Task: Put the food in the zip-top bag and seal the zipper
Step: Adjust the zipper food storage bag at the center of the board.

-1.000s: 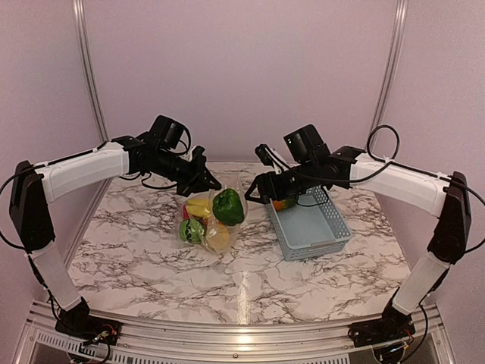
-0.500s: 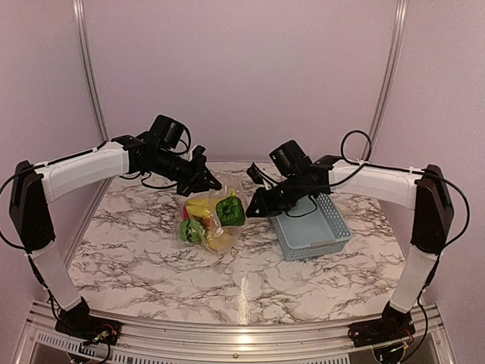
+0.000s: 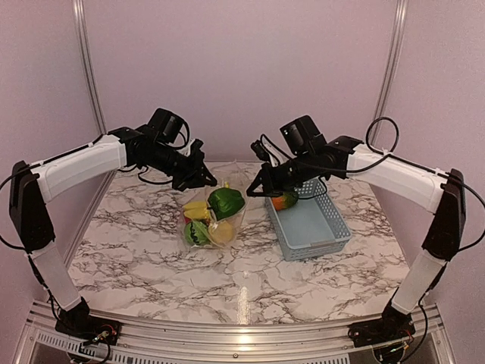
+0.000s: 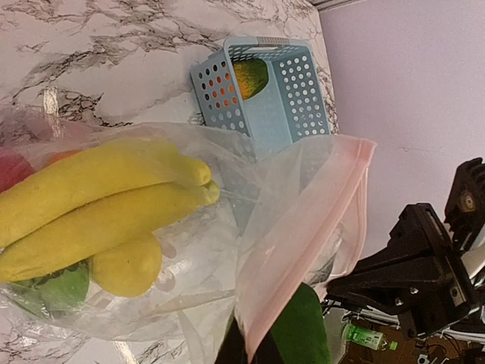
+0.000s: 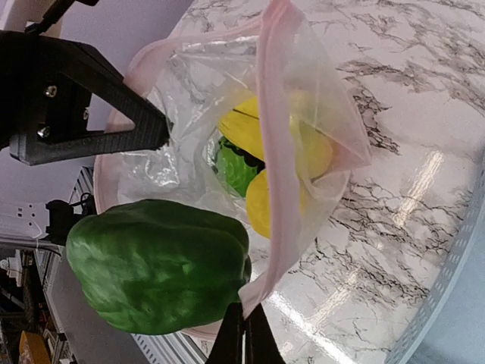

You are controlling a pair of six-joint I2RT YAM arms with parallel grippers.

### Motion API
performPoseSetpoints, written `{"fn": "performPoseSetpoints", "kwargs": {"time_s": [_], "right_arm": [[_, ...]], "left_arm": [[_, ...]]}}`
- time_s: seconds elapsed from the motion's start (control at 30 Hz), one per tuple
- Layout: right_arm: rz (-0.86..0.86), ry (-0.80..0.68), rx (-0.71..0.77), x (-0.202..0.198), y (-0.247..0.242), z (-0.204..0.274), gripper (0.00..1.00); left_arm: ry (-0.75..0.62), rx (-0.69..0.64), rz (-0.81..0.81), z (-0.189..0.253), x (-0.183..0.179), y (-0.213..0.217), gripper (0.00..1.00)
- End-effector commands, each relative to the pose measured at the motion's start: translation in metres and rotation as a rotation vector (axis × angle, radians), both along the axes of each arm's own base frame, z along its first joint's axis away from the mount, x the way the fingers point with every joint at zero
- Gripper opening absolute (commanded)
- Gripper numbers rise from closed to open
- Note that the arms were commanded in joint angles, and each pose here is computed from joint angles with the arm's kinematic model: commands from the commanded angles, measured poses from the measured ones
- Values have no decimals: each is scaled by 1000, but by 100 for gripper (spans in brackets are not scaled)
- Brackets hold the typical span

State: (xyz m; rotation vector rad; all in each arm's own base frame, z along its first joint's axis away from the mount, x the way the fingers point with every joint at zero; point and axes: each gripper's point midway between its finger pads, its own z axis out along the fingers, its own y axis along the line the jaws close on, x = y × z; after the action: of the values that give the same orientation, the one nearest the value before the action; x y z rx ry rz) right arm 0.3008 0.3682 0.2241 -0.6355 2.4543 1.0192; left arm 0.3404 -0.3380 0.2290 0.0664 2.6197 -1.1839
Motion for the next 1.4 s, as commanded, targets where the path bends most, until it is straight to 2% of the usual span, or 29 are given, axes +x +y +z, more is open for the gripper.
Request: {"fn": "performPoseSetpoints", "kwargs": {"time_s": [0.0,0.1,0.3,0.47,0.8,1.1,1.37], "right_arm": [[4,-40,85,-3,4,48,0],[32,-1,59,-4,8,22,0],[88,0,137,-9,19,31,0],[101,5,150,-10,21,33,0],[96,12,165,-10,22,31,0],[98,25,171,-8,24,26,0],[95,40,172,-7,22,21,0]], "left_arm": [[-88,47,9,23,5,12,2],[-129,49,28,35,9,15,9],[-226,107,59,46,7,28,40],[-281,158,88,50,-1,41,49],[-145,198,62,4,-39,47,40],[-90,200,38,-20,-32,33,35],[-112,188,29,-27,-19,22,27]]}}
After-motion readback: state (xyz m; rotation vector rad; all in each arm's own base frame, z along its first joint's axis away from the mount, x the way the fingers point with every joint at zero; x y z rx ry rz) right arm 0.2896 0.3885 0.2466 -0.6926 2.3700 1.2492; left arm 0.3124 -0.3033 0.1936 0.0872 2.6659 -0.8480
